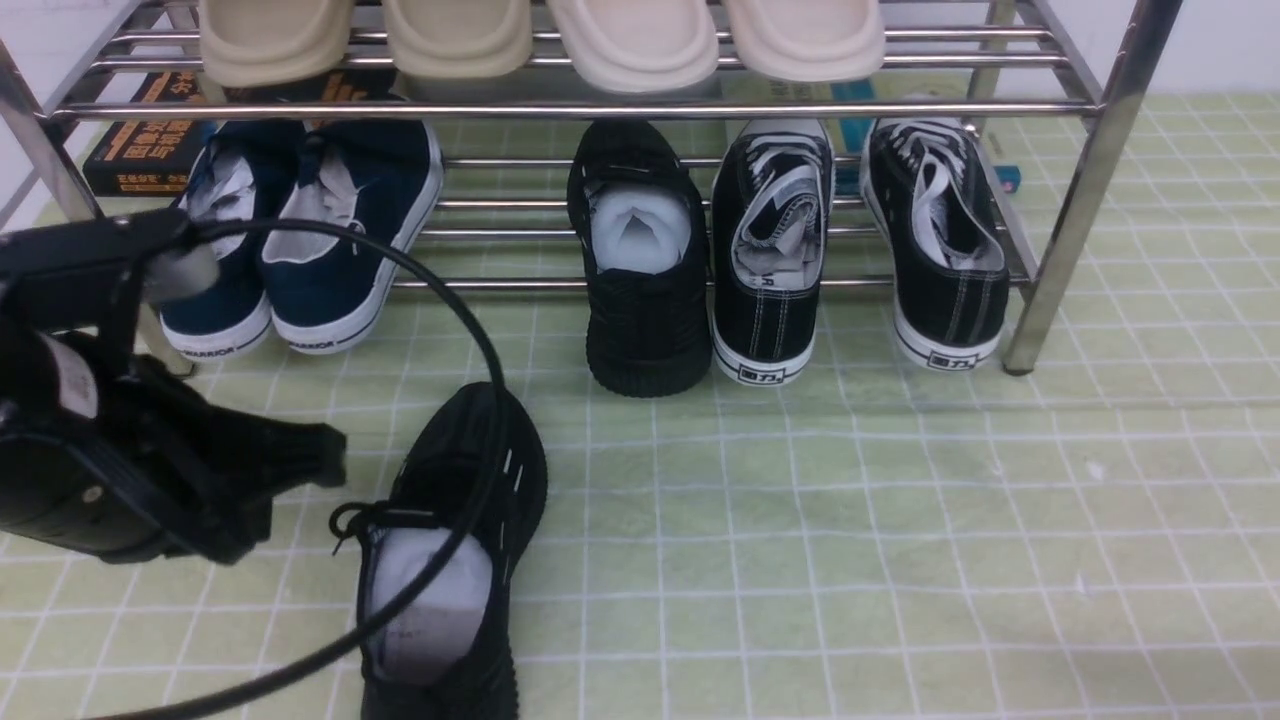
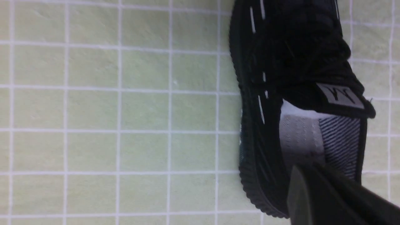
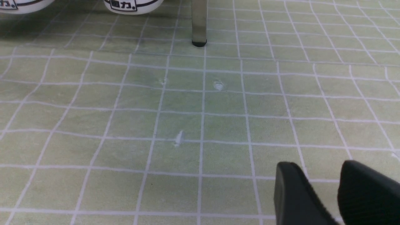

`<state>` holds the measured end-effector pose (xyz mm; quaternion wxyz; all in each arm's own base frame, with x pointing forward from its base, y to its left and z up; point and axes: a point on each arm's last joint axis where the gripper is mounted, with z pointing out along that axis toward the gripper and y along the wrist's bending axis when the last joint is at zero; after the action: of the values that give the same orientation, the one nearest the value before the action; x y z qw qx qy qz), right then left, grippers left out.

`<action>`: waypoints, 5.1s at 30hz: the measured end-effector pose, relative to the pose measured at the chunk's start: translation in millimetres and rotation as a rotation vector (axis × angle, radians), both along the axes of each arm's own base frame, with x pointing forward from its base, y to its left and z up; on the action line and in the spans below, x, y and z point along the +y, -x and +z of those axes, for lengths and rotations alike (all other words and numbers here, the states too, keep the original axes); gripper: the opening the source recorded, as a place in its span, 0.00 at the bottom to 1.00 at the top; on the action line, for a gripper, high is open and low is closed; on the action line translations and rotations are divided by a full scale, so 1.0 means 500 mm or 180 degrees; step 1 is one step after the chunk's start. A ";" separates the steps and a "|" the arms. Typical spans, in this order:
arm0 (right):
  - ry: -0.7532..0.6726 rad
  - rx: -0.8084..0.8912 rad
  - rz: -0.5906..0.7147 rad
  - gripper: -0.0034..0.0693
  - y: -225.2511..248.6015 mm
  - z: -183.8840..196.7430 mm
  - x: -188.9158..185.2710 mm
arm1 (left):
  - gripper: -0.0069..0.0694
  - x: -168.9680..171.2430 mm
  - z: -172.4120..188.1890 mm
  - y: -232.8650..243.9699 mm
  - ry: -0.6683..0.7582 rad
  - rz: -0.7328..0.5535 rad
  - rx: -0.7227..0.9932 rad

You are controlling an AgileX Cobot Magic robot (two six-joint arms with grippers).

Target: Take the shoes off the shelf with your hand from the green coffee tablecloth.

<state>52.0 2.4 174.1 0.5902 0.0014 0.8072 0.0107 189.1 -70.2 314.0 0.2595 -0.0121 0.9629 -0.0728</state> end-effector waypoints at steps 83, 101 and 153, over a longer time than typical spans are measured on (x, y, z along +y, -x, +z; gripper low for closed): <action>0.0505 0.1779 0.1955 0.71 -0.620 0.282 0.669 | 0.43 0.007 -0.010 0.018 -0.0076 0.0122 0.0367; 0.0325 0.1653 0.1546 0.55 -0.706 0.162 0.677 | 0.45 0.007 -0.010 0.019 -0.0080 0.0122 0.0376; 0.0440 0.2707 0.0942 0.06 -0.406 0.173 0.698 | 0.44 0.014 -0.011 0.021 -0.0204 0.0129 0.0418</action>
<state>255.1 351.2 260.4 0.1971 -0.1491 0.9682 0.0395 178.6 -63.3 308.3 0.1974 -0.0280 0.9793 -0.0357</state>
